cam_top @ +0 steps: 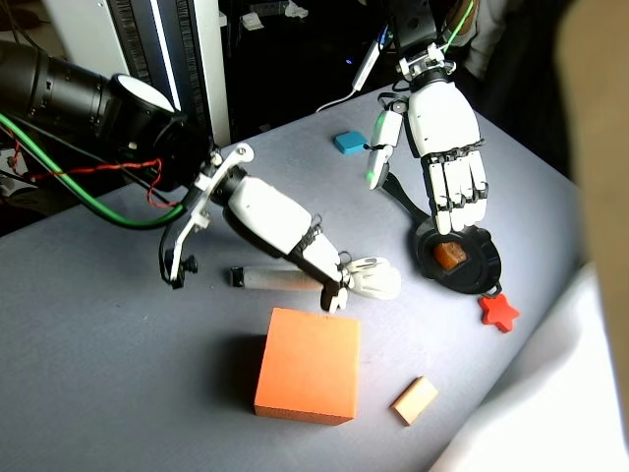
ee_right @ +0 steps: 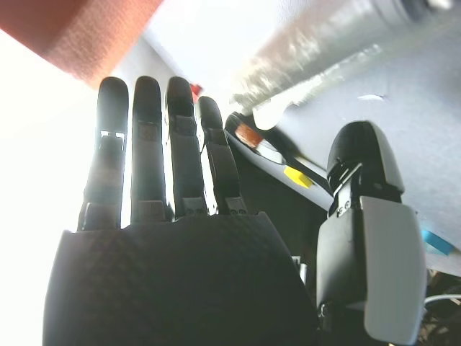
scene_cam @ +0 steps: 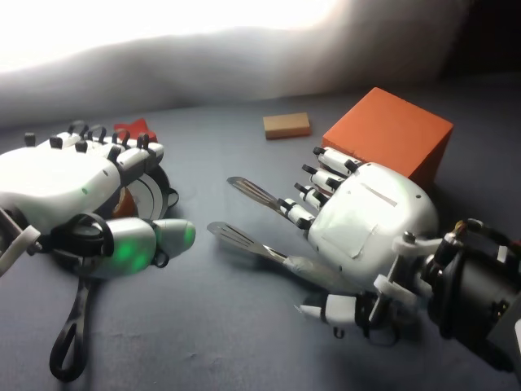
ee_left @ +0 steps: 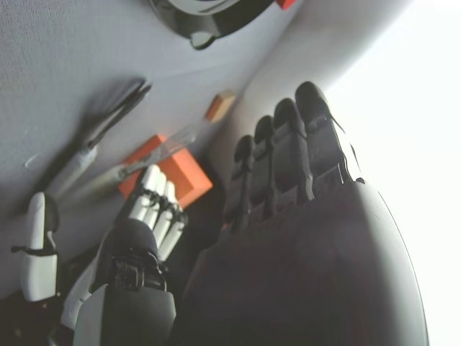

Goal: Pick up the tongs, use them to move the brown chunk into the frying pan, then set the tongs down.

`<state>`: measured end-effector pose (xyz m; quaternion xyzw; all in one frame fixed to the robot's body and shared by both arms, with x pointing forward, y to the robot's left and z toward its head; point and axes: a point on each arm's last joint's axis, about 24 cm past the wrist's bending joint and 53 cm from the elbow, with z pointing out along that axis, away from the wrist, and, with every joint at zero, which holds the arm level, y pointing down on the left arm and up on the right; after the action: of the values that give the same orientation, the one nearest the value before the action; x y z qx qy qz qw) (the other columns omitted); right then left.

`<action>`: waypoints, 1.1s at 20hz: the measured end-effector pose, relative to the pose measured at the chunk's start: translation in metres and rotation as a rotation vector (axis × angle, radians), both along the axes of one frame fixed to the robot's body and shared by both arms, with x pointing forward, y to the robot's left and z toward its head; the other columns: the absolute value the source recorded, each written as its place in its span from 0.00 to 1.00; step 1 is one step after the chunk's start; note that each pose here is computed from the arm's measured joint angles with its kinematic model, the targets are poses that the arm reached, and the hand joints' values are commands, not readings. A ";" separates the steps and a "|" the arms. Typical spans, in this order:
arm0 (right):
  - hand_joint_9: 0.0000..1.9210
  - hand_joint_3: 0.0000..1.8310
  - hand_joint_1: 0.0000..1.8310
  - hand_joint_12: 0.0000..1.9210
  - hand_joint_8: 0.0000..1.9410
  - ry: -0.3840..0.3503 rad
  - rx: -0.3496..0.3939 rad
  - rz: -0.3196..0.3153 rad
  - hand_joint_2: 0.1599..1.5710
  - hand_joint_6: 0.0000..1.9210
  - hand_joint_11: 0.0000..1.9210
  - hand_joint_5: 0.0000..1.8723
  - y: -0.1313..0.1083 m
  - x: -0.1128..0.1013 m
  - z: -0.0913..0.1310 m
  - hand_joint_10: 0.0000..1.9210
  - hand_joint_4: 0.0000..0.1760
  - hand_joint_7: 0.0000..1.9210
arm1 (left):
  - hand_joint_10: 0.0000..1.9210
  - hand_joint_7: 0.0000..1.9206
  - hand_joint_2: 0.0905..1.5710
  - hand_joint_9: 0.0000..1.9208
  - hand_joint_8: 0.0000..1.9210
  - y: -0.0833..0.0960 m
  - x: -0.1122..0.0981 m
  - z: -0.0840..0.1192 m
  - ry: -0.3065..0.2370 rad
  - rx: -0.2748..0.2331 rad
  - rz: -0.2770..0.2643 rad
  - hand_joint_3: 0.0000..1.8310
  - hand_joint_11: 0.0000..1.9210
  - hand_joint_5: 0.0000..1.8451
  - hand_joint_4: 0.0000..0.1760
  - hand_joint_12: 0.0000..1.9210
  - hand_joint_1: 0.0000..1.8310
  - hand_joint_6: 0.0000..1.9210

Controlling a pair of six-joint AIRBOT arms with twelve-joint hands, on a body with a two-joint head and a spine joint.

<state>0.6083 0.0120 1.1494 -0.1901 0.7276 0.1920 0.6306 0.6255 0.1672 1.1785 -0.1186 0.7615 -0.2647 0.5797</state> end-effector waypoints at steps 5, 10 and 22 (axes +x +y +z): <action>0.12 0.00 0.08 0.63 0.00 -0.010 0.059 -0.062 0.62 0.03 0.00 0.14 -0.013 0.010 0.044 0.22 0.00 0.22 | 0.00 0.05 0.77 0.05 0.00 -0.001 0.001 0.005 -0.013 -0.003 -0.003 0.00 0.00 0.04 0.00 0.18 0.00 0.00; 0.19 0.00 0.10 0.68 0.02 0.027 0.104 -0.079 0.63 0.04 0.00 0.20 -0.025 -0.004 0.068 0.20 0.00 0.28 | 0.01 0.09 0.77 0.08 0.01 -0.001 0.003 0.009 -0.023 -0.005 -0.003 0.00 0.00 0.08 0.00 0.26 0.00 0.01; 0.64 0.01 0.23 1.00 0.80 0.228 0.241 -0.231 0.89 0.80 0.66 0.59 -0.092 -0.022 0.087 0.99 0.00 0.67 | 0.96 0.52 0.93 0.46 0.83 0.008 0.004 0.010 -0.026 0.004 0.013 0.01 0.37 0.48 0.00 1.00 0.09 0.81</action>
<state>0.5867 -0.0802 1.2369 -0.0055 0.7831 0.2242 0.5801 0.6292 0.1749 1.1882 -0.1191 0.7537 -0.2608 0.5914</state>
